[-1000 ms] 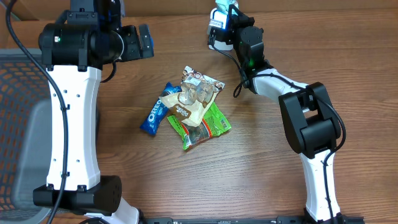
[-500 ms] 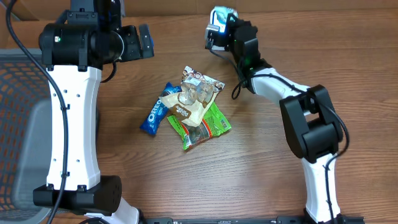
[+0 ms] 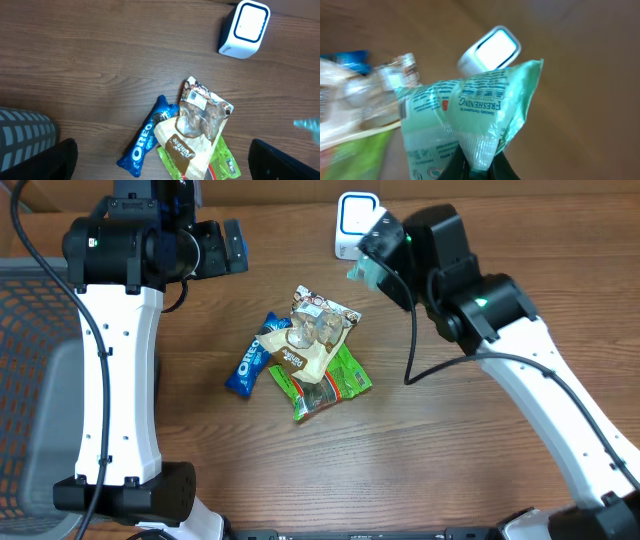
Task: Scan the item barcode
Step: 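Move the tissue pack to the table's right edge and release it, then reach the right gripper to the pile and grasp the dried mushroom bag, then hold the mushroom bag in front of the white scanner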
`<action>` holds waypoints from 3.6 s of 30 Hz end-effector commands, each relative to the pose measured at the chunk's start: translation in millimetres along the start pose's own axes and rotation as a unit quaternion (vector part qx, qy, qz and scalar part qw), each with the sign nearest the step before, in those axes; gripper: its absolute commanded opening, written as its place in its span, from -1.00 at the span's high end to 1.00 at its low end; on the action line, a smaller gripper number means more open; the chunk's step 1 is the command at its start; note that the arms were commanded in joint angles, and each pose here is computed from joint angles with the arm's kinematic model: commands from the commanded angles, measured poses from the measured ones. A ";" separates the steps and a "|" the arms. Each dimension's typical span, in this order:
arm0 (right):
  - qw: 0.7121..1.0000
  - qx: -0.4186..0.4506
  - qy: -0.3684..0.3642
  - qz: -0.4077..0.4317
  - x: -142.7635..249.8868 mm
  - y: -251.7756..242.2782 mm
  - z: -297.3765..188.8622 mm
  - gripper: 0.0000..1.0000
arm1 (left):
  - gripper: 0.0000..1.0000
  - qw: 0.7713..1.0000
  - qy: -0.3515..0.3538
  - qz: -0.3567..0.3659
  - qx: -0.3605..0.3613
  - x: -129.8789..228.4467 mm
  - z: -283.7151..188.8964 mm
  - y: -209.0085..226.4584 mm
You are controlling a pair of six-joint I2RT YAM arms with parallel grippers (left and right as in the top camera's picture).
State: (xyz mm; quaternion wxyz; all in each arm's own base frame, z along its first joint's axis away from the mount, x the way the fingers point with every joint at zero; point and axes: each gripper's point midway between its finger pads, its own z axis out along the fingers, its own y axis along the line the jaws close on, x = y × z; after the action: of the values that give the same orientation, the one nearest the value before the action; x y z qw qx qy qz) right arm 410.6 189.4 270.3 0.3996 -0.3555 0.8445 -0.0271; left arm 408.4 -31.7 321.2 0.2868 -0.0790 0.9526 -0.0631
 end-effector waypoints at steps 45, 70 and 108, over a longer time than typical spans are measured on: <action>0.748 -0.144 0.078 0.644 98.8 24.2 103.4 -0.95 | -0.99 1.000 0.000 -0.008 0.004 -0.1 0.5 -3.3; 0.732 -0.230 0.085 0.636 83.1 170.9 217.3 -0.78 | -1.00 1.000 0.000 -0.008 0.004 -0.1 0.5 -3.3; 0.842 -0.311 -0.018 0.440 61.1 33.4 58.8 0.93 | -0.99 1.000 0.000 -0.008 0.004 -0.1 0.5 -3.3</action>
State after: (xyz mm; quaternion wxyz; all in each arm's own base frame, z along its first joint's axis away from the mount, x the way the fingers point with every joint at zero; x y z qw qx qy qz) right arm 410.1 185.5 187.5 0.2568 -0.0367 0.8606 0.4383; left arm 408.5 -31.6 321.3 0.2870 -0.0790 0.9526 -0.0629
